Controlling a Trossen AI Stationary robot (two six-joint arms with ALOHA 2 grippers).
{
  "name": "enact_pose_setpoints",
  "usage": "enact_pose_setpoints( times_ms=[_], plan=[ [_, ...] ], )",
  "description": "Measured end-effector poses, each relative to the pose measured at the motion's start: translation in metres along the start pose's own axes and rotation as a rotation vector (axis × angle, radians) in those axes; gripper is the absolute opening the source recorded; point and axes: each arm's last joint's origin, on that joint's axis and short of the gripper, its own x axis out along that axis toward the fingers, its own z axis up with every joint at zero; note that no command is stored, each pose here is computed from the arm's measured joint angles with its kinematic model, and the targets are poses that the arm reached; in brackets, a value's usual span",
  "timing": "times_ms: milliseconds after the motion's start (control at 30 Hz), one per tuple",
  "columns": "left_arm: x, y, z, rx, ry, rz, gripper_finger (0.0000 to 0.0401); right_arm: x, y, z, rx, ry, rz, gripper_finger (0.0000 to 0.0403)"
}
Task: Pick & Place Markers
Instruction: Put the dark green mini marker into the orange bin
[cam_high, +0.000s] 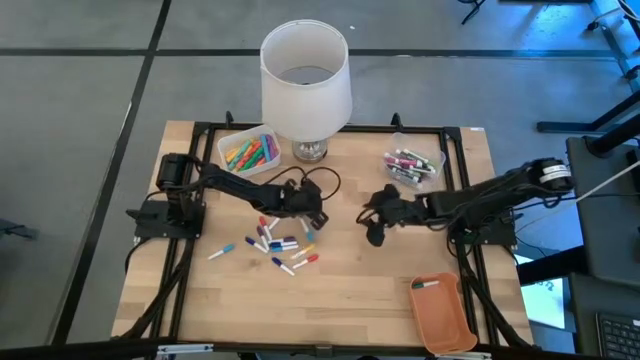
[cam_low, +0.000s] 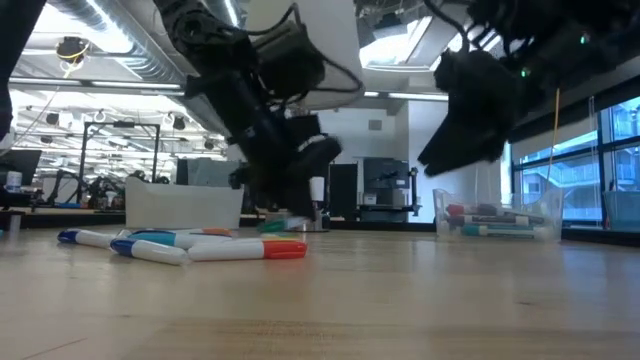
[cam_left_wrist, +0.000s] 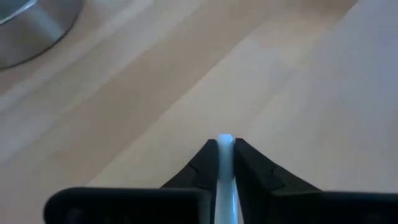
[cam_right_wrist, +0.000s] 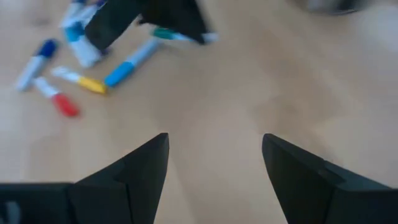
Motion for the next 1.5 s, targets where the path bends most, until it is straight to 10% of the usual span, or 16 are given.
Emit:
enact_pose_setpoints(
  times_ms=[267,833,1200,1500],
  plan=[
    [-0.004,-0.021,0.019,-0.084,-0.134,-0.291,0.0049,0.021,0.000,-0.005,-0.165,0.067,0.147,0.0257],
    [0.010,-0.042,0.002,0.052,-0.153,-0.435,0.0122,0.028,0.008,0.017,-0.333,0.050,0.223,0.0257],
    [-0.079,-0.040,0.036,0.095,-0.281,-0.436,0.0132,0.084,-0.006,0.025,-0.348,0.141,0.133,0.0257],
    [-0.166,-0.048,0.018,0.247,-0.435,-0.305,0.0098,0.128,0.000,0.031,-0.384,0.297,0.107,0.0242]
  ],
)
